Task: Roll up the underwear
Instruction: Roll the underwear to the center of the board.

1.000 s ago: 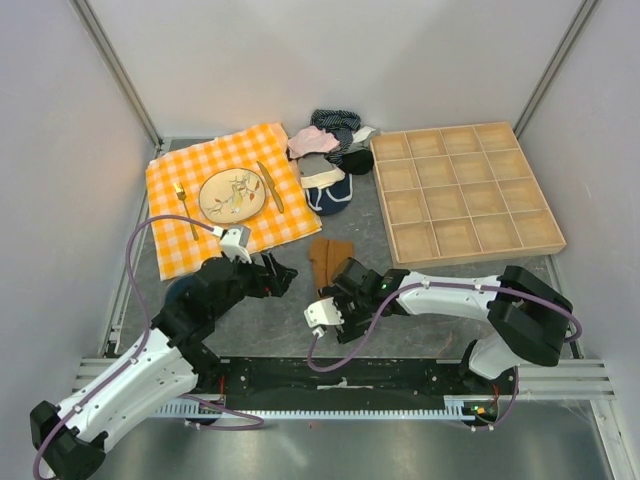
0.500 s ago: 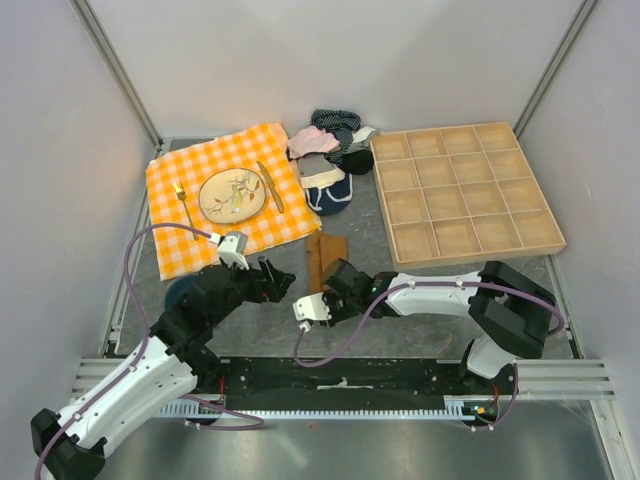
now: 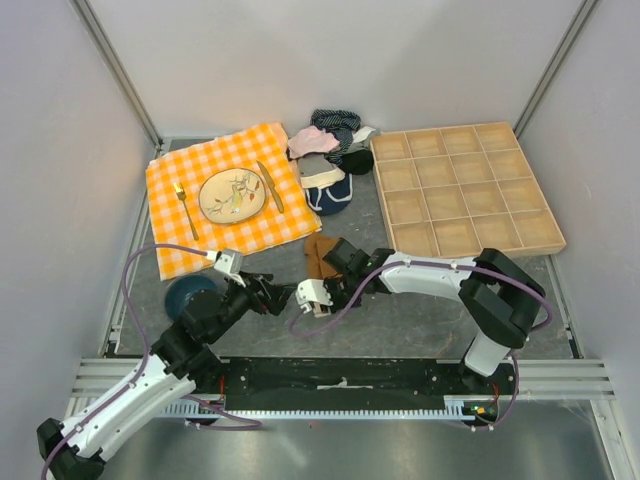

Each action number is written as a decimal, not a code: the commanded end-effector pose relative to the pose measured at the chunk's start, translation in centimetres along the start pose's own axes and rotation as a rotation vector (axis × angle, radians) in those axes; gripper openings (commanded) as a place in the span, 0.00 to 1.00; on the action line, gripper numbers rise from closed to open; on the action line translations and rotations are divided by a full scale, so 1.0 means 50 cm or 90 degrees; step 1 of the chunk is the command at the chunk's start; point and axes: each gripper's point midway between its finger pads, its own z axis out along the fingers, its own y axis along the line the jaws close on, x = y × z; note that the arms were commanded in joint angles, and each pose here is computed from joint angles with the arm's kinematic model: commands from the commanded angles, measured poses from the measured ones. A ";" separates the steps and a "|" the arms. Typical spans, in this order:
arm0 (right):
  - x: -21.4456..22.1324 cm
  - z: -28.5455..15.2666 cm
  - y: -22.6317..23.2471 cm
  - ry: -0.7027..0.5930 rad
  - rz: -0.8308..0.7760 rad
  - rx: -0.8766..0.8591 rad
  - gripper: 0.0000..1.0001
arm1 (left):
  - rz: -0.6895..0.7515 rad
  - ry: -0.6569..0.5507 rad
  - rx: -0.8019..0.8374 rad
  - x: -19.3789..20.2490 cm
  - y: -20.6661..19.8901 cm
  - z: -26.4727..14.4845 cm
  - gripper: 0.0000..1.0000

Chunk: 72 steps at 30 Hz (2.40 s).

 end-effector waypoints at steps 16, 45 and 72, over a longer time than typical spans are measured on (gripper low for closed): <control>0.090 -0.081 0.180 0.010 0.279 -0.427 0.13 | 0.238 0.122 0.320 0.187 -0.173 -0.033 0.83; 0.097 -0.055 0.163 0.017 0.333 -0.461 0.17 | 0.713 0.144 0.317 0.343 -0.250 0.125 0.84; 0.089 -0.069 0.160 0.003 0.315 -0.455 0.31 | 0.523 0.264 0.242 0.368 -0.207 0.150 0.02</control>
